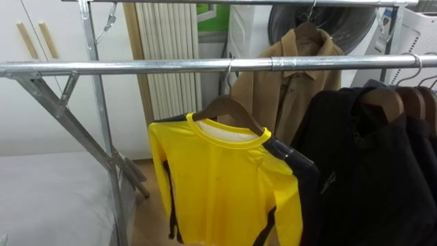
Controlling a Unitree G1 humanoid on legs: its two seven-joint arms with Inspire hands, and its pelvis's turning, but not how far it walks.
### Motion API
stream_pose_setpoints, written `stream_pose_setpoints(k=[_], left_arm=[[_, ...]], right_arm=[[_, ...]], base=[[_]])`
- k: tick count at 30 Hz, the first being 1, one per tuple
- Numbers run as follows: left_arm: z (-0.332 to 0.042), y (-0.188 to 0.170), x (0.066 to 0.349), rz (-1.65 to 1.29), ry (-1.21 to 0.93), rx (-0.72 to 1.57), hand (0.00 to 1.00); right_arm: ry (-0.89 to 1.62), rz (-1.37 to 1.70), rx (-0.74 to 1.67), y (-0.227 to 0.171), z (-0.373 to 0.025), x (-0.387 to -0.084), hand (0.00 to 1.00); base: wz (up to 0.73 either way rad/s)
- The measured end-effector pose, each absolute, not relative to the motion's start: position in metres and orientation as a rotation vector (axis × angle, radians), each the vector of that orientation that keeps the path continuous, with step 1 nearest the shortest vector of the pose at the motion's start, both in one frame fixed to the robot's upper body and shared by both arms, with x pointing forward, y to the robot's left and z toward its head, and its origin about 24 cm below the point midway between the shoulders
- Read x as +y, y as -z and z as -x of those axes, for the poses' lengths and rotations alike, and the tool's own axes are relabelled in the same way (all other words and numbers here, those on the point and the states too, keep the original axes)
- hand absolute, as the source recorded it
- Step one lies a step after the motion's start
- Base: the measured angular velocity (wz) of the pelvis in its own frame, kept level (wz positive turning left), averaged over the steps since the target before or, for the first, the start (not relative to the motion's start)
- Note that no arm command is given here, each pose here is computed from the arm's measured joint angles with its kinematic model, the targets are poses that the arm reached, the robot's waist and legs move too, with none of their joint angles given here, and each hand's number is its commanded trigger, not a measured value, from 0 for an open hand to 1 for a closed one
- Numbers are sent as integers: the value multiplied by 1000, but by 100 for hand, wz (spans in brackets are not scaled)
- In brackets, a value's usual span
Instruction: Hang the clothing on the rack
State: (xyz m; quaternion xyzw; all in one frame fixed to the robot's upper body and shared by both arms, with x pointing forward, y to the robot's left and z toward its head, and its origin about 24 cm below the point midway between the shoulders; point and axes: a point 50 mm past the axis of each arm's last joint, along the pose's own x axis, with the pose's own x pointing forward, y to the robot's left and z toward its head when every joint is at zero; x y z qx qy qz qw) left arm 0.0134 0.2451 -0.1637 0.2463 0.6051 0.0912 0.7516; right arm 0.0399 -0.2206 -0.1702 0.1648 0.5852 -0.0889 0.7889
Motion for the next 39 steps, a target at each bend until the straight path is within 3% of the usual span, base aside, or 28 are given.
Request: stream_pose_setpoints(k=[39], left_arm=[[-9, 165, 243, -522, -168, 1375, 0]], right_arm=[[182, -317, 1285, 171, -44, -218, 0]], base=[[1]])
